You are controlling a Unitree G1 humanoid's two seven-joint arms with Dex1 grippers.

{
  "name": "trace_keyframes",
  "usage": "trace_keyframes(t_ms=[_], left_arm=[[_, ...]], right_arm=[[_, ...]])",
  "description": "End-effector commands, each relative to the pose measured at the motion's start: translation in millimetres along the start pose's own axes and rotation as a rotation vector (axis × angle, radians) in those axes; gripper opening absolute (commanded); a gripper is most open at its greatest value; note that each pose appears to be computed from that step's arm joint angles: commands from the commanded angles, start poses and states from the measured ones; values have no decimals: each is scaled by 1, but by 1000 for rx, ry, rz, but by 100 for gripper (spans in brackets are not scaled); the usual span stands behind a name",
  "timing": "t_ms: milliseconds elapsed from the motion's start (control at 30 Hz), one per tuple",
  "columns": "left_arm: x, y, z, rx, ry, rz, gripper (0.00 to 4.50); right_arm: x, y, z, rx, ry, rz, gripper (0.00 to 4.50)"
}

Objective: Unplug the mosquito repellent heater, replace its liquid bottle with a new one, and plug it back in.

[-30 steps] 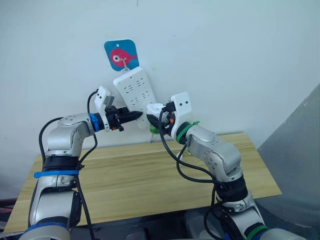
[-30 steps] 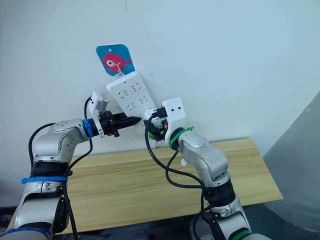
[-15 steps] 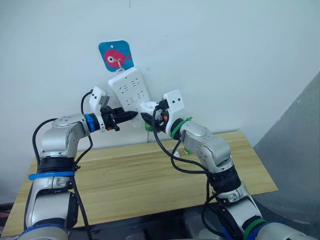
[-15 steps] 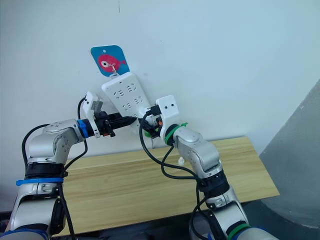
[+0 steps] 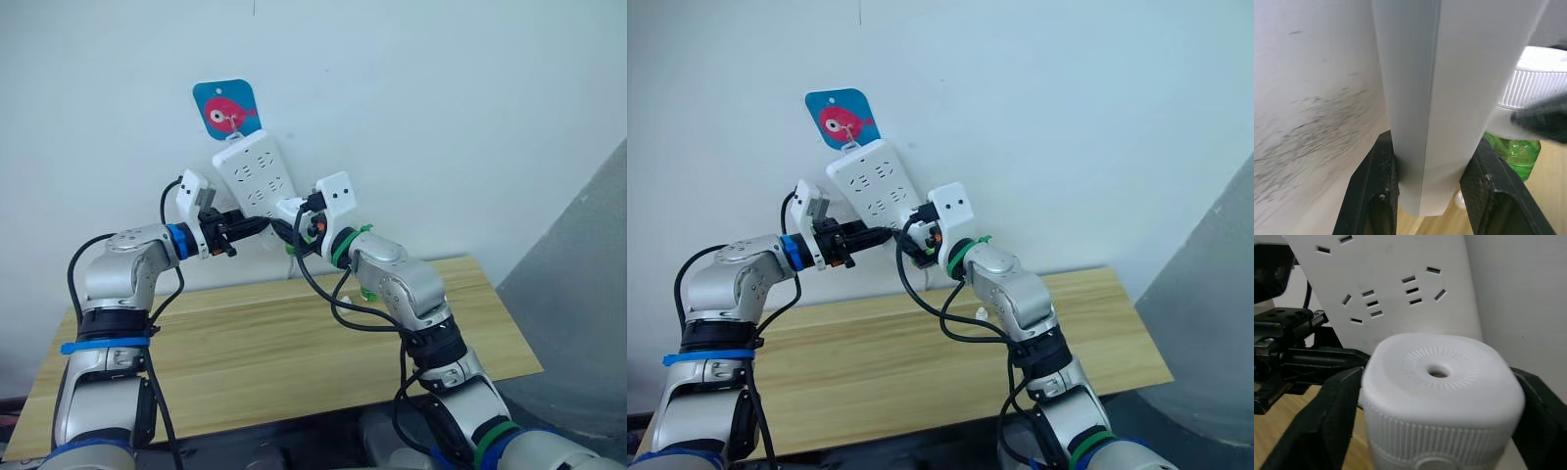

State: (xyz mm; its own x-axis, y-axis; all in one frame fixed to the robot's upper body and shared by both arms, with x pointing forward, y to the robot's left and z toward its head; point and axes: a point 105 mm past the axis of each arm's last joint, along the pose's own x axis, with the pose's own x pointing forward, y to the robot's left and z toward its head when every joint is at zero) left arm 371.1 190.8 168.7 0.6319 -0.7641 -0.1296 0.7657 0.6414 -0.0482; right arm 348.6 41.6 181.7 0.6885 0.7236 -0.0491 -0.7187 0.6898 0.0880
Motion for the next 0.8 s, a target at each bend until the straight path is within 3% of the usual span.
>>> trace_keyframes(t_ms=[33,333,367,633,800], left_arm=[[-1,3,17,63,-45,5,130],[-6,15,19,153,-65,64,130],[-7,16,21,160,-73,65,202],[-21,27,20,232,-53,122,436],[-46,25,16,263,-19,125,447]], right_arm=[[-17,5,12,-41,-23,27,450],[-71,-4,-2,-159,96,87,450],[-74,-4,-2,-170,102,94,450],[-82,6,7,-273,77,187,450],[-87,9,12,-375,37,239,450]])
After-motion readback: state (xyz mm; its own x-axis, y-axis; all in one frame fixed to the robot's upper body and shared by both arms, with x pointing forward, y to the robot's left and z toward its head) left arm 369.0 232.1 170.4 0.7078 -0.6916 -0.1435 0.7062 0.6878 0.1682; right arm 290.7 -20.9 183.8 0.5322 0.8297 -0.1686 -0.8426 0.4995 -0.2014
